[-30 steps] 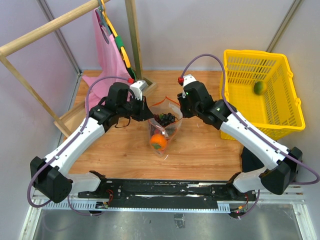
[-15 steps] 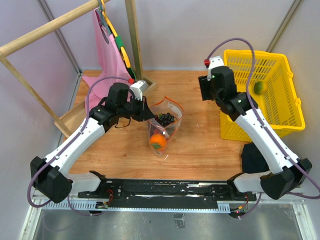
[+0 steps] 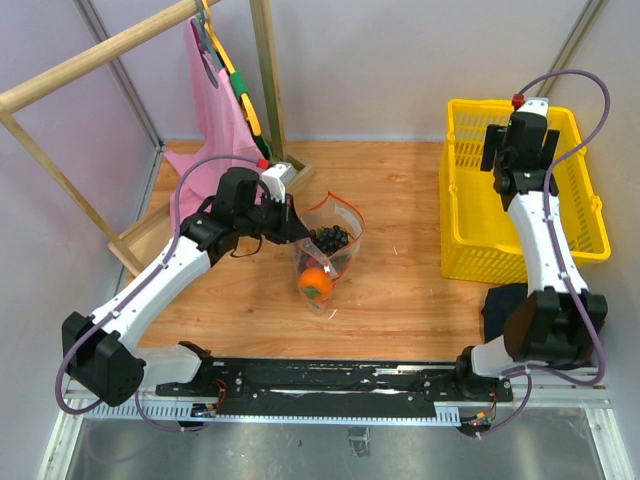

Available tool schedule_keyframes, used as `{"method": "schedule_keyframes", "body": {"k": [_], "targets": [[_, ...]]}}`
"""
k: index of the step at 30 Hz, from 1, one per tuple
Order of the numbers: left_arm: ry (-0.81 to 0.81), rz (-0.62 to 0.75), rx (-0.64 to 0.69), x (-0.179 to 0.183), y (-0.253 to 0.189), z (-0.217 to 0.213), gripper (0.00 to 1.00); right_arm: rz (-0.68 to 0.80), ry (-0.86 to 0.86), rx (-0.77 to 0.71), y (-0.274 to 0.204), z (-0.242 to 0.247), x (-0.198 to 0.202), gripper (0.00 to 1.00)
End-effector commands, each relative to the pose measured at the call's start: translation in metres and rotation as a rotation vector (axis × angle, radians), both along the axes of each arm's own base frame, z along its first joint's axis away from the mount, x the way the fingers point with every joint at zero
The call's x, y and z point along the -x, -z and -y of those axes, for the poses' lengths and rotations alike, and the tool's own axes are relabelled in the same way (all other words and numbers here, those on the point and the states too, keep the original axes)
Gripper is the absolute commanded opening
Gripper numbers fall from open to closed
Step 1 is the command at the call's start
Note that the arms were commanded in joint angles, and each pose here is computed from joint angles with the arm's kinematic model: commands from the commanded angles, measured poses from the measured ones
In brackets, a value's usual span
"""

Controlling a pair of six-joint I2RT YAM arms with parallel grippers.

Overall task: Place the food in the zip-top bag and seal the zipper
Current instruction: Pick up the fake fruit from the bin.

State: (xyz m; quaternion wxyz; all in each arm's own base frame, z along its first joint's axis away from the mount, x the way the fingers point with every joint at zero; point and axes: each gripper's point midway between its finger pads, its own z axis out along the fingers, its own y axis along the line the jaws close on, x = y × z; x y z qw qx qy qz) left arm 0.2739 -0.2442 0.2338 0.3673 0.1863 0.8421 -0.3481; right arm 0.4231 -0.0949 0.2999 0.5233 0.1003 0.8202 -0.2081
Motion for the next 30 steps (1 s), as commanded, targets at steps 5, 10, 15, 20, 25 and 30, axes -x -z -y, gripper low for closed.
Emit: {"method": "schedule_keyframes", "body": {"k": [5,10,15,20,25,30], "targets": [[0.014,0.020,0.018,0.000,-0.004,0.001,0.00,-0.064,0.087,-0.010,0.048,0.064,-0.057,0.96],[0.018,0.003,0.007,-0.002,0.003,0.003,0.00,-0.126,0.101,0.081,0.077,0.088,-0.086,0.99],[0.017,-0.024,-0.013,-0.006,0.012,0.003,0.00,-0.175,0.084,0.150,0.110,0.103,-0.110,0.98],[0.020,-0.052,-0.029,-0.008,0.021,0.005,0.00,-0.203,0.052,0.199,0.146,0.112,-0.131,0.98],[0.013,-0.057,-0.045,-0.012,0.026,0.004,0.00,-0.208,0.073,0.213,0.168,0.126,-0.143,0.98],[0.010,-0.055,-0.051,-0.013,0.027,0.004,0.00,-0.234,0.105,0.231,0.187,0.142,-0.148,0.98]]}}
